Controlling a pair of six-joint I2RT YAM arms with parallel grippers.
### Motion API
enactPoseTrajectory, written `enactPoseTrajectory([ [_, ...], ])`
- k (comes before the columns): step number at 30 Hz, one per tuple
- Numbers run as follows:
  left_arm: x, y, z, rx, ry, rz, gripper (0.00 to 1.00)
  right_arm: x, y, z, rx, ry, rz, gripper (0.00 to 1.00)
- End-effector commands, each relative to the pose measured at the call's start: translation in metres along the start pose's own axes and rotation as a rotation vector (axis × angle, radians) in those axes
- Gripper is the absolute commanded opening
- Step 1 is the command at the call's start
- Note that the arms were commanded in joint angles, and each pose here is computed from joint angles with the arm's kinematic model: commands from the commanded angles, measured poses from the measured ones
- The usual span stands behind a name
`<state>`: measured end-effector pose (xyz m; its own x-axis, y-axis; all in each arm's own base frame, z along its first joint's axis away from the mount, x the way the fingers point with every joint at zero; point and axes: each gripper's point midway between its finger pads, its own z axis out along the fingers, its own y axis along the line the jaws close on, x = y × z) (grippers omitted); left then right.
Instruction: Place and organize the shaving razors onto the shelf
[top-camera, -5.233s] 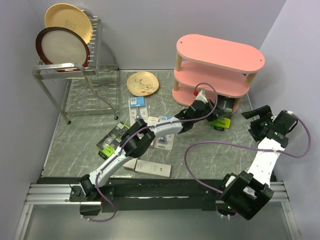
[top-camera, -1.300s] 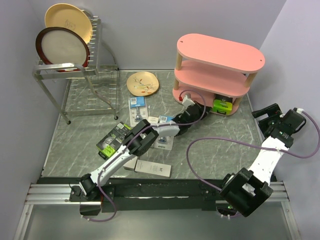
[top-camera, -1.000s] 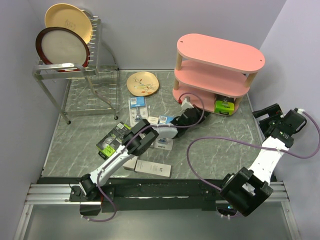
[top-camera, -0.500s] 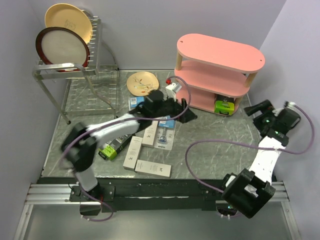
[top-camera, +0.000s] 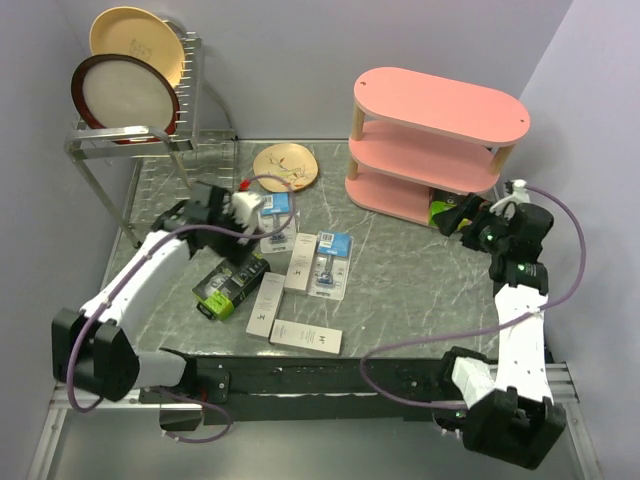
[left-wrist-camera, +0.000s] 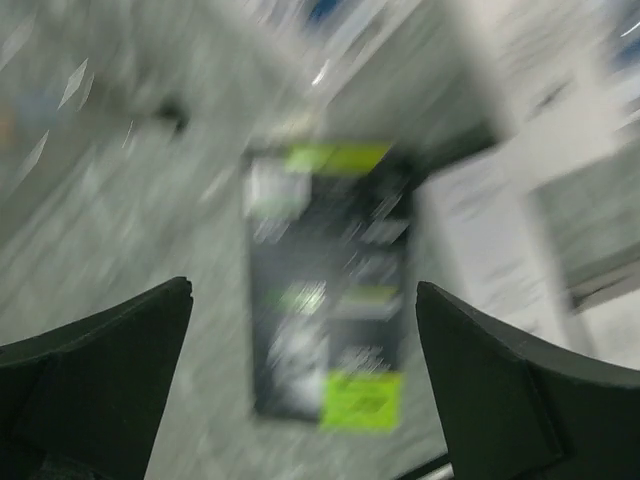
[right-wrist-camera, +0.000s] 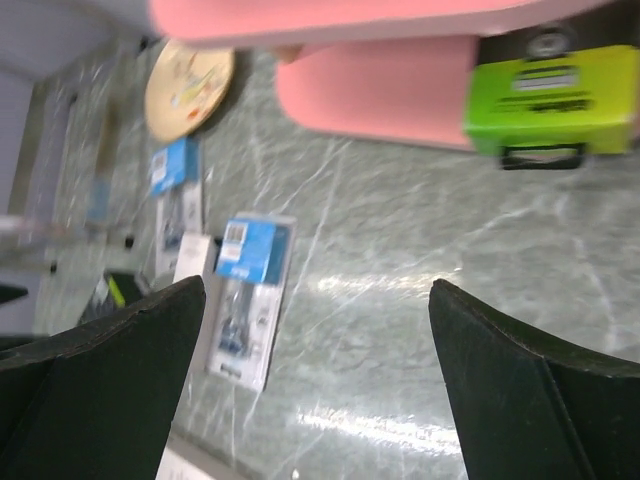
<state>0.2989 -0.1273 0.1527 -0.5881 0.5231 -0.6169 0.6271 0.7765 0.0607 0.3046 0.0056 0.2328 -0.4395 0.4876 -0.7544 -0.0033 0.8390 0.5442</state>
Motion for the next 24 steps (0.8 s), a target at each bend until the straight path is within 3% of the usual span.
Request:
enactPoseTrajectory([
  [1,0.061,0.041,-0.041,-0.126,0.132,0.127,0.99,0.02,0.044,-0.01,-0.125,0.032,-0.126,1.0],
  [8,0.112,0.083,-0.026,-0.151,0.228,0.028,1.0,0.052,0.066,-0.016,-0.212,0.126,-0.147,1.0],
  [12,0.124,0.111,-0.014,-0.153,0.258,-0.115,0.99,0.071,0.089,-0.017,-0.297,0.184,-0.219,1.0],
  [20,0.125,0.069,0.015,0.104,0.154,-0.167,0.99,0.108,0.152,-0.013,-0.506,0.332,-0.269,1.0],
  [24,0.134,0.046,0.026,0.186,0.203,-0.146,0.99,0.129,0.174,-0.009,-0.575,0.394,-0.285,1.0],
])
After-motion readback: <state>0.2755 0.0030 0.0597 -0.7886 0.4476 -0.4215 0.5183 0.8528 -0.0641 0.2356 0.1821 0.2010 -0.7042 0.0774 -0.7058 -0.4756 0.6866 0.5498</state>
